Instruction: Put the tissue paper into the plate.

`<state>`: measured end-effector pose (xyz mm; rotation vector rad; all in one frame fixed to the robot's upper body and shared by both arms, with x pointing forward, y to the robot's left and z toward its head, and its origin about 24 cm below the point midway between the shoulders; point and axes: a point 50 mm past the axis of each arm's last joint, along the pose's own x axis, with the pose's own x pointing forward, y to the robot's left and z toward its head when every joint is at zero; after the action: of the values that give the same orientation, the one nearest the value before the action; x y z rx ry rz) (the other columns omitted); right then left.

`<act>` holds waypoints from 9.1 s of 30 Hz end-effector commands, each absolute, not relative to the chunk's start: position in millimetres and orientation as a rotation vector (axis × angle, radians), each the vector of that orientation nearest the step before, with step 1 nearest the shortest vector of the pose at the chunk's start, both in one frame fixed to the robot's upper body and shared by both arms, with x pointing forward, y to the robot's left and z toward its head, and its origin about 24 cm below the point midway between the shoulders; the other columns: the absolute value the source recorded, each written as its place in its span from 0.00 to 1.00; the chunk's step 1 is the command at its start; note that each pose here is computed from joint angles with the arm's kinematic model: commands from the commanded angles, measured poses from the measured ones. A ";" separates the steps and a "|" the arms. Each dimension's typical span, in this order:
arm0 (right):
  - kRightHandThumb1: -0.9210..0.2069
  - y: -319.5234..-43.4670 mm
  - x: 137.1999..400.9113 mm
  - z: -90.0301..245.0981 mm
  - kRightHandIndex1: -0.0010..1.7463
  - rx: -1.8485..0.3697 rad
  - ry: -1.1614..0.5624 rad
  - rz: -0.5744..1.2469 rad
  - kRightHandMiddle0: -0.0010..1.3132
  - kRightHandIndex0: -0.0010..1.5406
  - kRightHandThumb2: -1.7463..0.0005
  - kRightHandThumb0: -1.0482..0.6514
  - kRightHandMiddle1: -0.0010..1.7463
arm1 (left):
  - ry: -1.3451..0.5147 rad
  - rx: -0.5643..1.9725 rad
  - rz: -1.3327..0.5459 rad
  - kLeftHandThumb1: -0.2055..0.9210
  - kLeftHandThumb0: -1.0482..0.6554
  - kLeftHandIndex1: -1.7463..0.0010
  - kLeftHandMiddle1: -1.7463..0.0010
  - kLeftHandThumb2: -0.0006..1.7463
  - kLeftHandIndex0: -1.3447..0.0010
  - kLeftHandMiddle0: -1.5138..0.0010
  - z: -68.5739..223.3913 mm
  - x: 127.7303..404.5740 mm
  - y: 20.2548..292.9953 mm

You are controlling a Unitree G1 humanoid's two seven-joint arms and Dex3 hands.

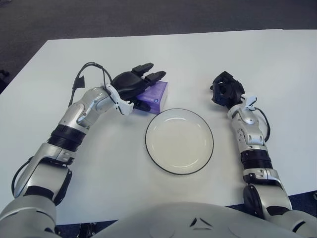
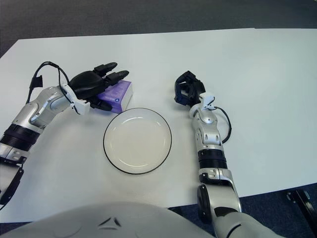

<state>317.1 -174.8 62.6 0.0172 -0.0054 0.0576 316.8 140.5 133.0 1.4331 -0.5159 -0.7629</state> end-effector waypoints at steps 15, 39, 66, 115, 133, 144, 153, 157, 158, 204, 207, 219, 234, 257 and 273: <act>0.36 -176.6 291.7 15.1 1.00 0.063 0.193 0.048 0.35 0.67 0.39 0.37 1.00 | -0.264 1.408 -1.050 1.00 0.00 0.86 0.97 0.20 1.00 0.91 125.3 335.5 149.2; 0.36 -178.0 291.3 15.8 1.00 0.050 0.197 0.055 0.35 0.66 0.39 0.37 1.00 | -0.263 1.334 -0.803 0.51 0.44 0.04 0.02 0.59 0.75 0.64 105.5 335.9 157.6; 0.36 -182.4 292.7 13.0 1.00 0.045 0.214 0.050 0.35 0.66 0.39 0.37 1.00 | -0.815 1.138 -0.254 0.26 0.61 0.00 0.08 0.88 0.58 0.45 160.4 319.2 161.9; 0.41 -172.6 298.7 13.3 1.00 0.082 0.231 0.018 0.38 0.66 0.35 0.36 1.00 | -1.095 0.960 -0.833 0.23 0.61 0.00 0.01 0.93 0.57 0.46 177.8 235.4 72.5; 0.42 -173.5 297.8 10.9 1.00 0.054 0.209 0.070 0.39 0.67 0.34 0.36 1.00 | -1.022 1.005 -0.979 0.23 0.61 0.00 0.02 0.93 0.57 0.46 167.1 232.1 63.4; 0.42 -175.9 299.8 6.5 1.00 0.052 0.232 0.076 0.39 0.70 0.34 0.36 1.00 | -0.979 1.033 -1.092 0.57 0.61 0.00 0.00 0.68 0.70 0.72 154.5 231.9 63.8; 0.42 -176.3 300.4 6.3 1.00 0.048 0.235 0.084 0.39 0.71 0.34 0.36 1.00 | -0.963 1.104 -1.179 0.97 0.17 0.17 0.04 0.36 0.97 0.84 150.8 233.6 63.8; 0.42 -176.3 300.7 5.9 1.00 0.049 0.235 0.083 0.39 0.71 0.34 0.36 1.00 | -0.930 1.106 -1.220 0.99 0.09 0.32 0.26 0.38 0.99 0.86 149.3 235.1 64.0; 0.42 -176.3 300.7 5.9 1.00 0.049 0.235 0.083 0.39 0.71 0.34 0.36 1.00 | -0.924 1.104 -1.226 0.99 0.08 0.36 0.31 0.39 1.00 0.86 149.1 235.3 64.0; 0.51 -177.9 307.9 -0.1 1.00 0.061 0.231 0.052 0.45 0.74 0.27 0.34 1.00 | -0.804 0.878 -1.358 1.00 0.00 0.99 1.00 0.31 1.00 1.00 165.7 246.4 81.5; 0.52 -176.2 308.1 2.5 1.00 0.044 0.225 0.050 0.46 0.73 0.26 0.34 1.00 | -0.799 0.878 -1.351 1.00 0.00 0.99 1.00 0.28 1.00 1.00 169.5 247.3 86.6; 0.48 -172.9 306.0 9.4 1.00 0.026 0.246 0.049 0.43 0.69 0.29 0.34 1.00 | -0.853 0.887 -1.227 1.00 0.00 1.00 1.00 0.23 1.00 1.00 174.7 253.2 105.2; 0.41 -172.7 302.4 11.5 1.00 0.016 0.254 0.056 0.38 0.63 0.35 0.36 1.00 | -0.813 1.002 -1.006 1.00 0.00 0.92 0.99 0.17 1.00 0.97 191.5 263.1 144.3; 0.38 -179.9 308.6 1.8 1.00 0.005 0.257 0.096 0.37 0.68 0.37 0.36 1.00 | -0.705 0.360 -0.402 1.00 0.03 0.26 0.45 0.56 0.79 0.64 160.6 278.8 184.4; 0.39 -180.8 308.4 1.9 1.00 0.006 0.249 0.102 0.37 0.69 0.37 0.36 1.00 | -0.577 -0.031 -0.022 1.00 0.29 0.01 0.01 0.44 0.55 0.46 139.3 281.4 198.3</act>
<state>334.9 -176.6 59.9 -0.0185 -0.0068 0.1219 283.8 184.7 143.3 0.0033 -0.6121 -0.1183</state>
